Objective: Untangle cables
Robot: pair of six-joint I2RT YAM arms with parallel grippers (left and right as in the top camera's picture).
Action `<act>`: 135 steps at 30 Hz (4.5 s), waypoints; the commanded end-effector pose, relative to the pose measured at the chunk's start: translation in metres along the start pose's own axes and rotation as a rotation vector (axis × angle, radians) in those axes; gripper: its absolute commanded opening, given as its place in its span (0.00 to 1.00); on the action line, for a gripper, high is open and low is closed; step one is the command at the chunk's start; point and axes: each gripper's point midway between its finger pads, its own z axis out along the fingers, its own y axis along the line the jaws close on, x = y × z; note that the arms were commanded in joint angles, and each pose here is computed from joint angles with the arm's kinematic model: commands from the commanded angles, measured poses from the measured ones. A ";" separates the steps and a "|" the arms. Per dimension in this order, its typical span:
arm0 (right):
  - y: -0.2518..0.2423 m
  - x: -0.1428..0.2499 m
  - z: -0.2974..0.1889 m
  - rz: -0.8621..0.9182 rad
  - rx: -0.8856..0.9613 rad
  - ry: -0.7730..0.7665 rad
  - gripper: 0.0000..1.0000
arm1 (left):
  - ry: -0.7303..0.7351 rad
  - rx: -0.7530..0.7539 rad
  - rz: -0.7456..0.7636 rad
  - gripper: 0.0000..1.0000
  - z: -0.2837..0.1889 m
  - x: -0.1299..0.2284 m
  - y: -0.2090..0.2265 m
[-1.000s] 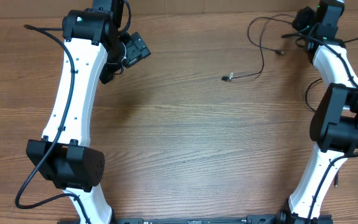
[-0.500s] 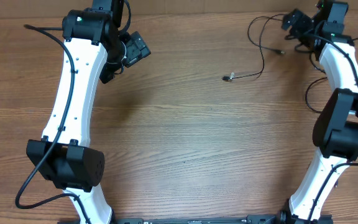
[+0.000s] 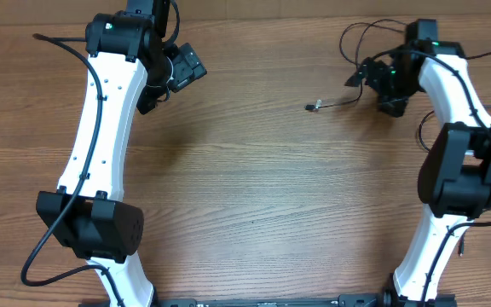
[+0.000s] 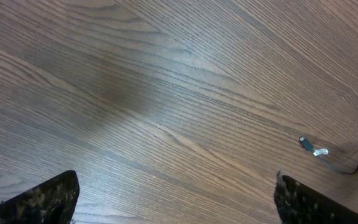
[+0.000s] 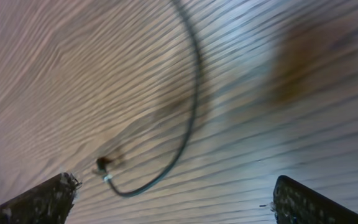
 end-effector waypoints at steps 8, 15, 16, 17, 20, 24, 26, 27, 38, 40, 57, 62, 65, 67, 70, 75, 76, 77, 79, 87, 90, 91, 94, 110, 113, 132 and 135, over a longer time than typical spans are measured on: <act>0.032 0.021 0.028 0.057 0.111 -0.084 0.69 | -0.003 -0.013 0.018 1.00 0.002 0.001 0.000; 0.038 0.020 0.031 0.079 0.121 -0.115 0.48 | -0.001 -0.015 0.018 1.00 0.002 0.002 0.000; 0.038 0.019 0.030 0.079 0.124 -0.120 0.47 | 0.000 -0.016 0.018 1.00 0.002 0.002 0.000; 0.037 0.018 0.030 0.078 0.128 -0.125 0.45 | 0.000 -0.016 0.018 1.00 0.002 0.002 0.000; 0.036 0.017 0.030 0.080 0.133 -0.132 0.37 | 0.000 -0.015 0.019 1.00 0.002 0.002 0.000; 0.036 0.016 0.030 0.080 0.132 -0.133 0.34 | 0.000 -0.015 0.018 1.00 0.002 0.002 0.000; 0.035 0.017 0.030 0.081 0.135 -0.130 0.35 | 0.000 -0.015 0.018 1.00 0.002 0.002 0.000; 0.035 0.017 0.030 0.081 0.136 -0.128 0.35 | 0.000 -0.015 0.018 1.00 0.002 0.002 0.000; 0.064 -0.007 0.023 0.104 -0.058 -0.146 0.04 | -0.001 -0.015 0.019 1.00 0.002 0.002 0.000; 0.078 -0.022 0.005 0.101 -0.163 -0.158 0.04 | -0.001 -0.015 0.018 1.00 0.002 0.002 0.000; 0.084 -0.130 -0.045 0.213 -0.436 -0.443 0.04 | -0.004 -0.012 0.018 0.99 0.002 0.001 -0.001; 0.087 -0.132 -0.015 0.197 -0.441 -0.429 0.04 | 0.000 -0.016 0.018 0.99 0.004 0.001 0.000; 0.086 -0.130 0.003 0.194 -0.434 -0.413 0.04 | 0.002 -0.017 0.018 0.98 0.005 0.001 0.000; 0.084 -0.128 0.015 0.178 -0.421 -0.402 0.06 | 0.001 -0.017 0.018 0.99 0.005 0.001 0.000; 0.077 -0.125 0.025 0.152 -0.390 -0.394 0.41 | 0.001 -0.017 0.018 0.98 0.005 0.001 0.000; 0.081 -0.121 0.022 0.045 -0.396 -0.382 0.72 | 0.001 -0.017 0.018 0.99 0.005 0.001 0.000; 0.084 -0.119 0.018 0.005 -0.419 -0.372 0.73 | 0.001 -0.017 0.018 0.99 0.005 0.001 0.000; 0.086 -0.119 0.013 -0.028 -0.437 -0.367 0.76 | 0.001 -0.017 0.018 0.99 0.005 0.001 0.000; 0.086 -0.121 0.000 -0.050 -0.456 -0.369 0.84 | 0.001 -0.017 0.018 0.99 0.005 0.001 0.000; 0.071 -0.129 -0.092 0.003 -0.484 -0.392 0.79 | -0.008 -0.027 0.018 1.00 0.005 0.000 0.002; 0.064 -0.129 -0.115 -0.004 -0.487 -0.412 0.66 | -0.012 -0.024 0.018 0.99 0.005 -0.001 0.001; 0.059 -0.132 -0.116 0.002 -0.469 -0.427 0.66 | -0.014 -0.023 0.018 0.99 0.005 -0.002 0.001; 0.034 -0.137 -0.106 0.059 -0.362 -0.448 0.67 | -0.013 -0.024 0.018 1.00 0.006 -0.002 0.001; 0.109 -0.100 -0.049 -0.108 -0.191 -0.480 0.38 | -0.023 -0.008 0.024 1.00 0.006 0.000 -0.008; 0.109 -0.101 -0.047 -0.105 -0.123 -0.524 0.85 | -0.021 -0.008 0.030 1.00 0.006 0.002 -0.009; 0.175 0.008 -0.051 0.159 -0.618 0.163 1.00 | -0.019 -0.005 0.038 1.00 0.006 0.004 -0.012; 0.195 0.017 -0.073 0.252 -0.743 0.311 1.00 | -0.017 -0.007 0.038 1.00 0.006 0.005 -0.012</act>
